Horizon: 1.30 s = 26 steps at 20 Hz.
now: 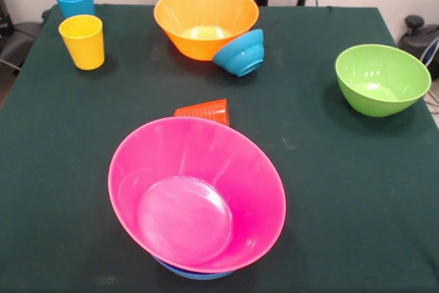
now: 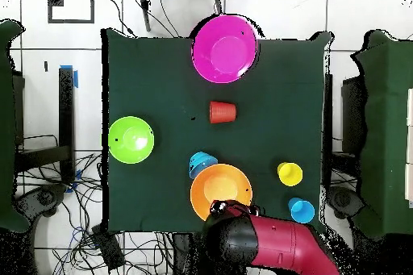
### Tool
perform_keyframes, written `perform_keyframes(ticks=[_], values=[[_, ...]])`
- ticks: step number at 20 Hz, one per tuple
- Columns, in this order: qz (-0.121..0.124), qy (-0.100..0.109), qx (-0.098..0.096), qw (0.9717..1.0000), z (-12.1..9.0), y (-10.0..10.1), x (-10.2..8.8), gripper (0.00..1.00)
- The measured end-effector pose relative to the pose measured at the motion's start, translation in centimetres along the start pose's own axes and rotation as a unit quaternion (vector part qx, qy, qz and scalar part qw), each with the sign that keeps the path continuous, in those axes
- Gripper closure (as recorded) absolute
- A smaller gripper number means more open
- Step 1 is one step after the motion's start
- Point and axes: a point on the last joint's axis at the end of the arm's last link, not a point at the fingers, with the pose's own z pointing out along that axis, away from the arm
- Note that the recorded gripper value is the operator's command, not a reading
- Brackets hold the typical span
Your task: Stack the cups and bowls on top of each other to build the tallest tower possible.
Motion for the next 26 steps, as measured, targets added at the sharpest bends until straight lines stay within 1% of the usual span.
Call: perform_keyframes(ticks=[7, 10, 13, 20, 22, 23, 26], values=[[0.000, 0.019, -0.016, 0.9997, 2.6, 0.4, 0.8, 0.00], [-0.004, 0.019, -0.021, 0.9996, 3.8, 0.5, 1.0, 0.00], [-0.003, 0.016, -0.024, 0.9996, 4.4, 0.1, 1.6, 0.00], [-0.010, 0.006, -0.015, 0.9998, 5.5, -1.4, 3.0, 0.00], [-0.013, 0.008, -0.013, 0.9998, 6.1, -1.7, 3.5, 0.00], [-0.017, 0.011, -0.013, 0.9997, 6.7, -1.9, 4.0, 0.00], [-0.028, 0.016, -0.012, 0.9994, 7.5, -2.0, 4.7, 0.00]])
